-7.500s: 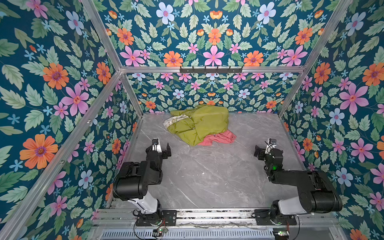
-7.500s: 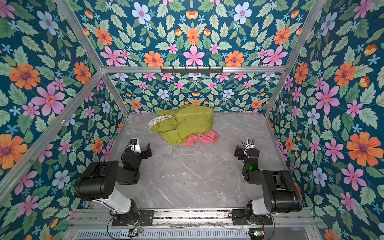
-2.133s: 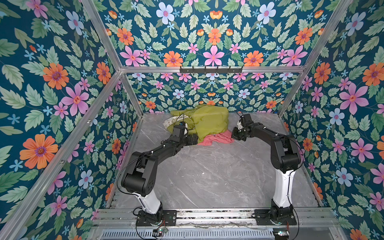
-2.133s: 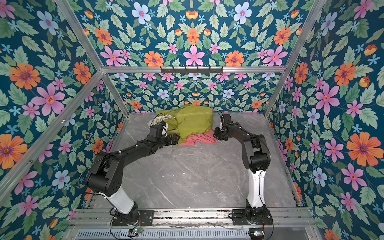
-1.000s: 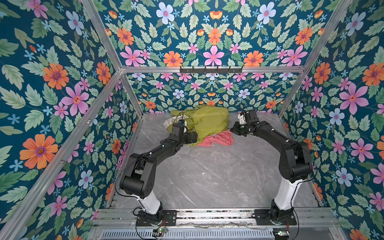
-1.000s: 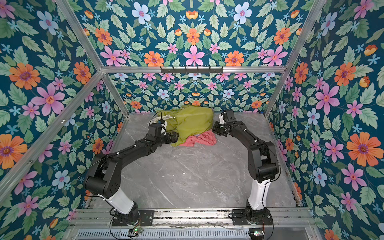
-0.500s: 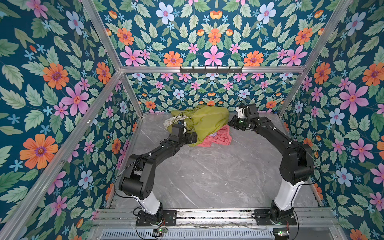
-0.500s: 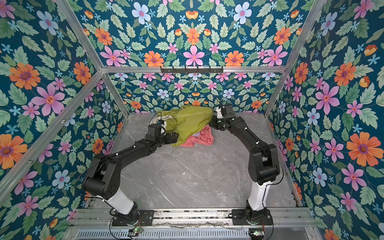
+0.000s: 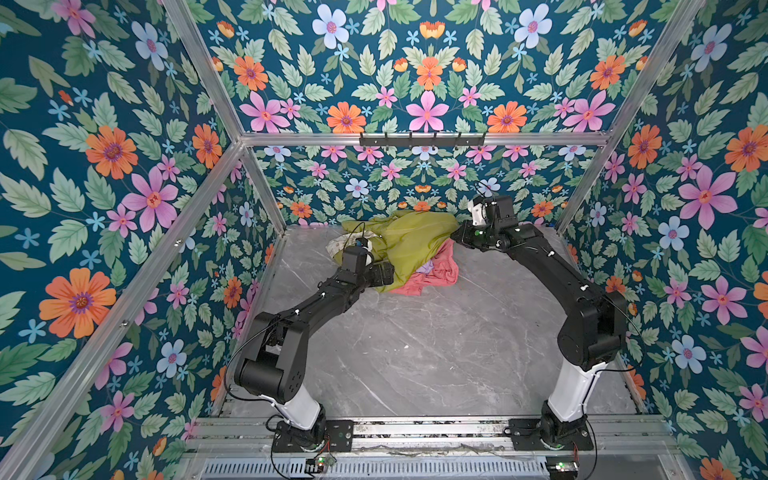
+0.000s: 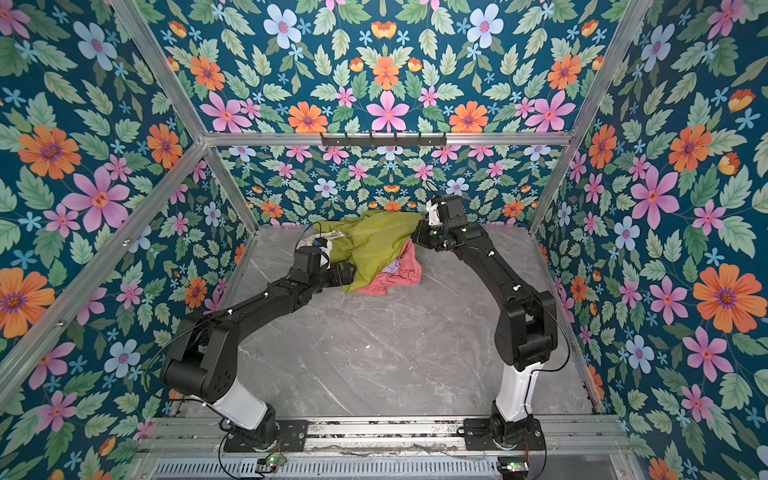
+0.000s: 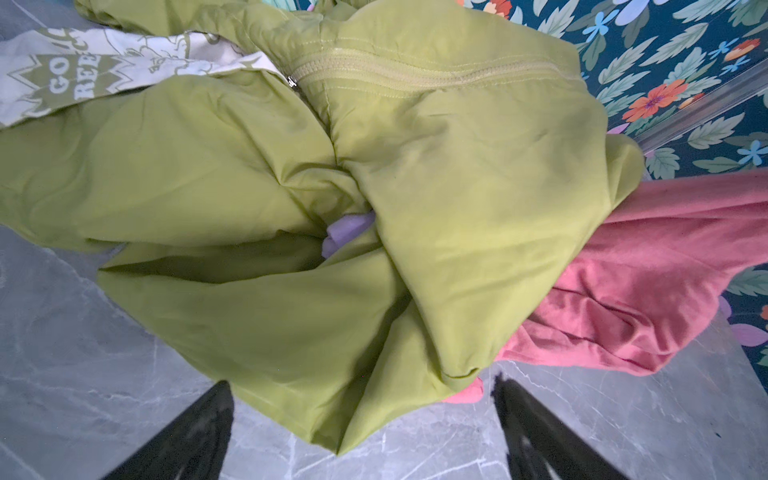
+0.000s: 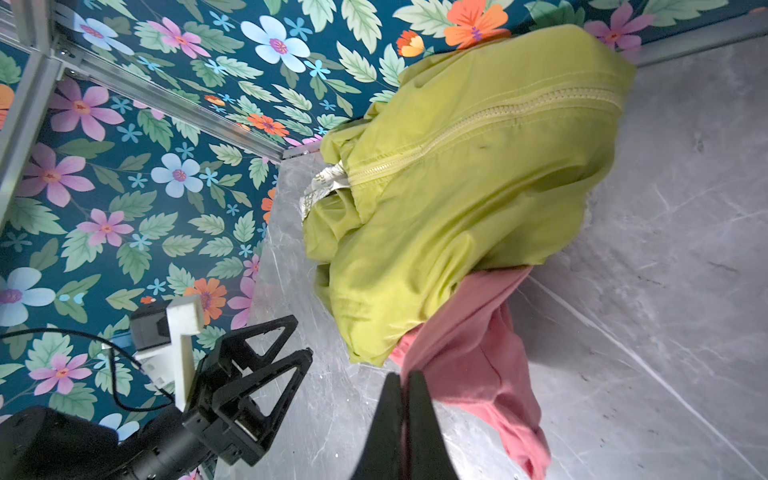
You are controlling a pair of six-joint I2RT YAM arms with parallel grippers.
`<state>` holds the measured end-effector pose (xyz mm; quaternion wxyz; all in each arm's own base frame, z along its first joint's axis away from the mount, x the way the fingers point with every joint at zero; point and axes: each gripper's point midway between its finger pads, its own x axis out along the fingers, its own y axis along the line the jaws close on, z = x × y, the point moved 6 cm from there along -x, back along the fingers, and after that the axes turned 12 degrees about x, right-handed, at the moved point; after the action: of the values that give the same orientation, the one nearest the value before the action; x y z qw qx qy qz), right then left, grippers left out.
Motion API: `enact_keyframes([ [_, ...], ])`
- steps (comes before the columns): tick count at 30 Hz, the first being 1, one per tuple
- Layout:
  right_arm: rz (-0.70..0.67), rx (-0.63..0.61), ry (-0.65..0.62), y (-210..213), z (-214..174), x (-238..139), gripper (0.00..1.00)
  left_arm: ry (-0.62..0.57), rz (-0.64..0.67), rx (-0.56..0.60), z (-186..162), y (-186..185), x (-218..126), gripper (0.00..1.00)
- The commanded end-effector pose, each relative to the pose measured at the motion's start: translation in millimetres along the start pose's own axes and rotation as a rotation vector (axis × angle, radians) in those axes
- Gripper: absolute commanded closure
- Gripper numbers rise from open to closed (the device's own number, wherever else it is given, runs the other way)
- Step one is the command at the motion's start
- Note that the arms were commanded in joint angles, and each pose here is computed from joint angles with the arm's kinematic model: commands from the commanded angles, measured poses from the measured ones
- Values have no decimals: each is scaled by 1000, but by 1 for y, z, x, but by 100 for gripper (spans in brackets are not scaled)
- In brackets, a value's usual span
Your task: Pick out a specific cloth from the pile
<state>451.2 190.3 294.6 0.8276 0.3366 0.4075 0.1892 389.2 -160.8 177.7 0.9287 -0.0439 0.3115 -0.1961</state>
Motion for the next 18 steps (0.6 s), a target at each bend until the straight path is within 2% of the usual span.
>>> enact_keyframes([
  [1,33,-46,-28,15,6,-10,100,-14,8,18,4,0,-2,0],
  [18,122,-107,-91,55,14,-34,100,-17,17,25,1,2,-7,0],
])
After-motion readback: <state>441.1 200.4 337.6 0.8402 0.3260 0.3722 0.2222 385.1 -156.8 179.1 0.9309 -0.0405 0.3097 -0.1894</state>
